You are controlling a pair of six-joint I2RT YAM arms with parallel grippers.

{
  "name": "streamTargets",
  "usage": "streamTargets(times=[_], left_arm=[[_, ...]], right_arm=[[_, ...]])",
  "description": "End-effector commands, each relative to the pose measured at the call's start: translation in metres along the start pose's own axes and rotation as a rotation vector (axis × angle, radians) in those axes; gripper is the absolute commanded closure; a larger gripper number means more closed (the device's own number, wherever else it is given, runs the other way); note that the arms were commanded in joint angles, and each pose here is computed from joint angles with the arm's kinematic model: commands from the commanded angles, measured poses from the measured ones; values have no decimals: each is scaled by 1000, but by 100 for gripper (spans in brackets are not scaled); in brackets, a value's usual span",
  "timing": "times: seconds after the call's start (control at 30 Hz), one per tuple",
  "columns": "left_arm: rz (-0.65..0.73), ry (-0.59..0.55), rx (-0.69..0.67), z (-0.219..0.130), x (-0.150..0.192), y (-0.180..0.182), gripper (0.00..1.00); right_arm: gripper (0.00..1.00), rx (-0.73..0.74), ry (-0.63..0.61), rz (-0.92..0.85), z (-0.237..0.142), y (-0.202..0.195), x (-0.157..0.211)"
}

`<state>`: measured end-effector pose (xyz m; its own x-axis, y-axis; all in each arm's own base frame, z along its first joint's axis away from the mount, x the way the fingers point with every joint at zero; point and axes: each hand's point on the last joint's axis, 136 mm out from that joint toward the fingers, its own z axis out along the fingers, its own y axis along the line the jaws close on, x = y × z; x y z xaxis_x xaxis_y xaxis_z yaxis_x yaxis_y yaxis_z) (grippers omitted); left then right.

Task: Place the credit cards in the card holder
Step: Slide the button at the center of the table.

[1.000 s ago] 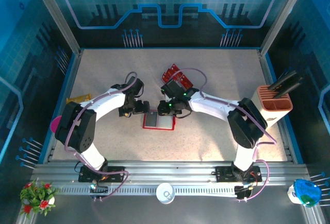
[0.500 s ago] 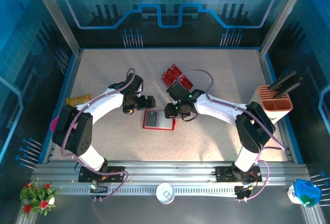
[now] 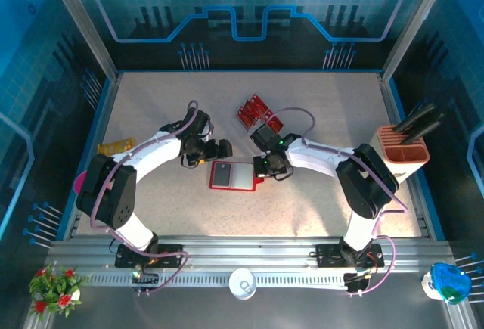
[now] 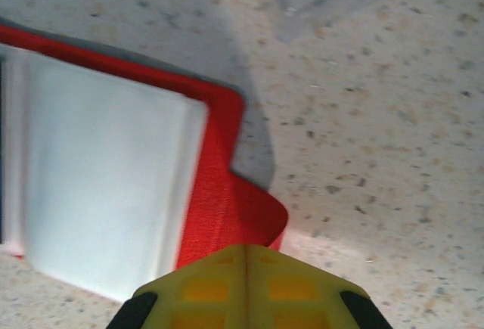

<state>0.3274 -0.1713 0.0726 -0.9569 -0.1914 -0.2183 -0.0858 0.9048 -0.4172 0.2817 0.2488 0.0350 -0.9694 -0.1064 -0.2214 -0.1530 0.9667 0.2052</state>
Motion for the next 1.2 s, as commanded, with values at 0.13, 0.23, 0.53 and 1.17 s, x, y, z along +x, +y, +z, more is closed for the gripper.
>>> streamTargets(times=[0.13,0.23,0.53,1.17], left_arm=[[-36,-2,79,-5,2,-11,1],[-39,-3,89,-5,1,-12,1],[-69,6,129,2,1,-17,1],[-88,45,70,24,8,-1,1]], right_arm=[[98,-6,-33,-12,-25,-9,-7],[82,-39,-68,-8,-40,2,-15],[89,-160,-81,-33,-33,61,-16],[99,-80,51,-2,38,37,31]])
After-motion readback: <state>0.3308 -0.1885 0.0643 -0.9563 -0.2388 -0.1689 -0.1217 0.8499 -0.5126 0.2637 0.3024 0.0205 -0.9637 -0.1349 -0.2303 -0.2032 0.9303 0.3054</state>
